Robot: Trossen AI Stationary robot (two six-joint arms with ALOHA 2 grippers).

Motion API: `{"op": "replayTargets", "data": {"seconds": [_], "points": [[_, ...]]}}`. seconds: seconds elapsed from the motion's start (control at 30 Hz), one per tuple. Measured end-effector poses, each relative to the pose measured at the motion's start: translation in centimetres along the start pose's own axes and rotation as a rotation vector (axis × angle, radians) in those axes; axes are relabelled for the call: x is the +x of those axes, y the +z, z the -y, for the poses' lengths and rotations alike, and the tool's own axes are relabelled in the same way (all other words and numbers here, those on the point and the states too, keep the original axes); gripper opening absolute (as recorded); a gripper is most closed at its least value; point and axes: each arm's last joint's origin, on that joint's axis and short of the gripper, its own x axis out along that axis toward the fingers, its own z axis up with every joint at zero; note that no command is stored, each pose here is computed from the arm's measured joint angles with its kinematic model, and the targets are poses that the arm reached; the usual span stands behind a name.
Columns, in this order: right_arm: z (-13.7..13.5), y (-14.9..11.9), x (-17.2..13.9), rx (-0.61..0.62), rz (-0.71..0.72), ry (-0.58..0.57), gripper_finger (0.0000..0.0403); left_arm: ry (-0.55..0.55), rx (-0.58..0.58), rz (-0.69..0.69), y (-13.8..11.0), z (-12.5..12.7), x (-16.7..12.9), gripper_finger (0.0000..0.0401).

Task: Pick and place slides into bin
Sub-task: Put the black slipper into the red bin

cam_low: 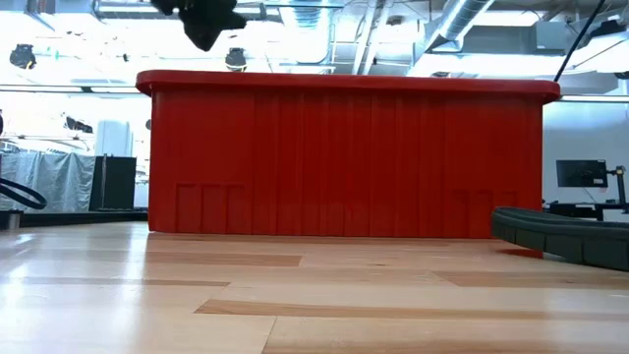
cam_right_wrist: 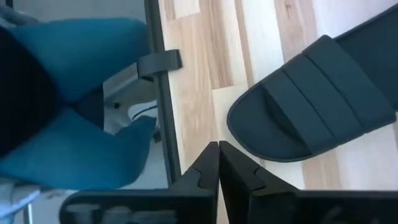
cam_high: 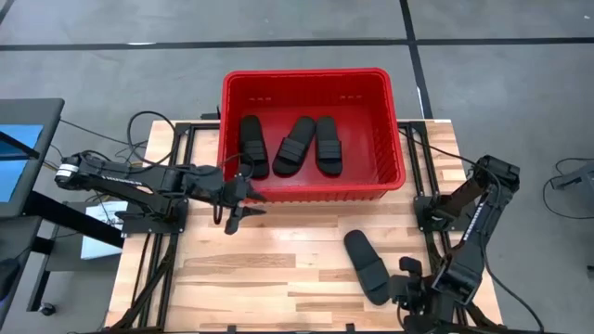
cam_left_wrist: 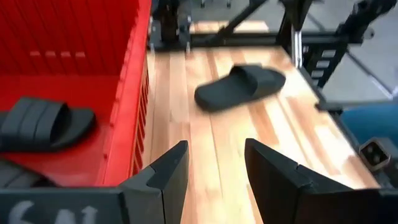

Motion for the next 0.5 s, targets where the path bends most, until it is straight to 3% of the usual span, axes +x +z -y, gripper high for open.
{"op": "replayTargets", "data": {"seconds": [0.2,0.5], "points": [[-0.6,-0.1,1.9,-0.001,-0.031,-0.019,0.0028,0.002,-0.023,-0.018,-0.2,0.0,0.0,0.0148],[-1.1,-1.1,7.4,-0.114,-0.139,-0.135,0.0088,-0.08,-0.046,0.213,2.1,0.4,-0.2,0.0148]]}}
